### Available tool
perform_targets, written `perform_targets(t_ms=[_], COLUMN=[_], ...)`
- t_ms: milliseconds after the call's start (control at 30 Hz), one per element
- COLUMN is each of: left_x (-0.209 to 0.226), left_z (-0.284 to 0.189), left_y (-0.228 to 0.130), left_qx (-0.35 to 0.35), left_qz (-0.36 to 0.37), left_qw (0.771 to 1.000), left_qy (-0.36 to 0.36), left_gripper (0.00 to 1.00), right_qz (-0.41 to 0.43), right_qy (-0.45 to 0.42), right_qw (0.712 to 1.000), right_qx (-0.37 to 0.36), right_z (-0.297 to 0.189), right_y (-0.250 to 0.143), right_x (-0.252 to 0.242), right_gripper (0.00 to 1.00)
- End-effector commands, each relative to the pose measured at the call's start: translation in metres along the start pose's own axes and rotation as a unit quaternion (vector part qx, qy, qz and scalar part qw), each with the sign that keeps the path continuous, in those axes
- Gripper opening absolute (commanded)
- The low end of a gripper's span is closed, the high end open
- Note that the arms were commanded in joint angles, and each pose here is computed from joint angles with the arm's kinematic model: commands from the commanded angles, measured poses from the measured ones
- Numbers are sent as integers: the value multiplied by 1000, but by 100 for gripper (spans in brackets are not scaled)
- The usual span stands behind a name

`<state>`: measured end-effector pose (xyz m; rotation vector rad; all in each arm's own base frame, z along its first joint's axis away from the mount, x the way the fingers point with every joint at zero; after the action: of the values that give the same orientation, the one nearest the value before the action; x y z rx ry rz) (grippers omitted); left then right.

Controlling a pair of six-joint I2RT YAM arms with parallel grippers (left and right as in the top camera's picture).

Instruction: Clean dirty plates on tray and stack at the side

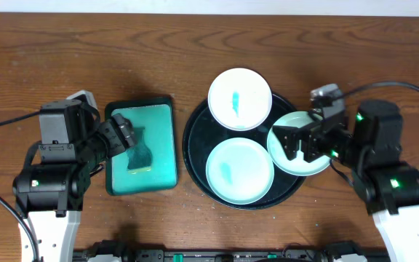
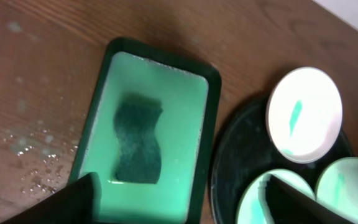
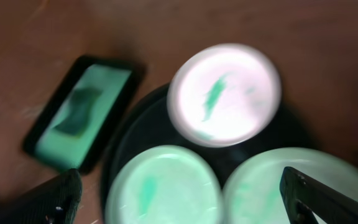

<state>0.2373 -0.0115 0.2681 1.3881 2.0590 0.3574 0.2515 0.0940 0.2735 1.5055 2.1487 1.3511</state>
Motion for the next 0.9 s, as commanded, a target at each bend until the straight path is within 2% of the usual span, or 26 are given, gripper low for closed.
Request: perform_targets(t_ms=[0,100,167,233,333,433,700,867], left_x=[-7,-3,-3,-3,-3,-3,4,9], left_z=[-6,-6,-6,-6,-6,-6,3,23], left_y=[-4,-11,-11,-11,-13,-13,-21,-28], left_qx=[18,36,37,37,41,42,73,120], left_qz=[10,7,7,7,6,6,11,6], left_qw=[1000,999,999,999,999,999,997,992], left_qy=[-19,-11,-9,-9,-10,-9,10,29], left_gripper=[98,98,98,98,98,98,99,92], right_qz=[39,75,112,141,164,187,214,210], right_qy=[76,30,-21,-64,-83,-117,-136,-134], right_qw=[996,992,982,966,944,919,893,901], right_qx=[39,99,153,205,273,326,372,354], right_z=[13,27,35,42,54,66,93,108], right_y=[-5,-26,-45,-66,-97,-128,-178,-183], right_x=[12,-5,-19,-28,-29,-35,-45,-52], right_gripper=[99,98,92,79,58,53,35,15])
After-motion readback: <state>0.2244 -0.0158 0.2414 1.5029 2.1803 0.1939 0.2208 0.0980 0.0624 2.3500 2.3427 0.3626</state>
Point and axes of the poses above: each gripper's point midway between its finger pads, its own z axis out along the fingers, its own x axis along the line the jaws close on, y = z × x, the point moved 5 cm from there along -z, back along the fingers, and after that the axes turned 1 degree about z, right-handed, at the moved point
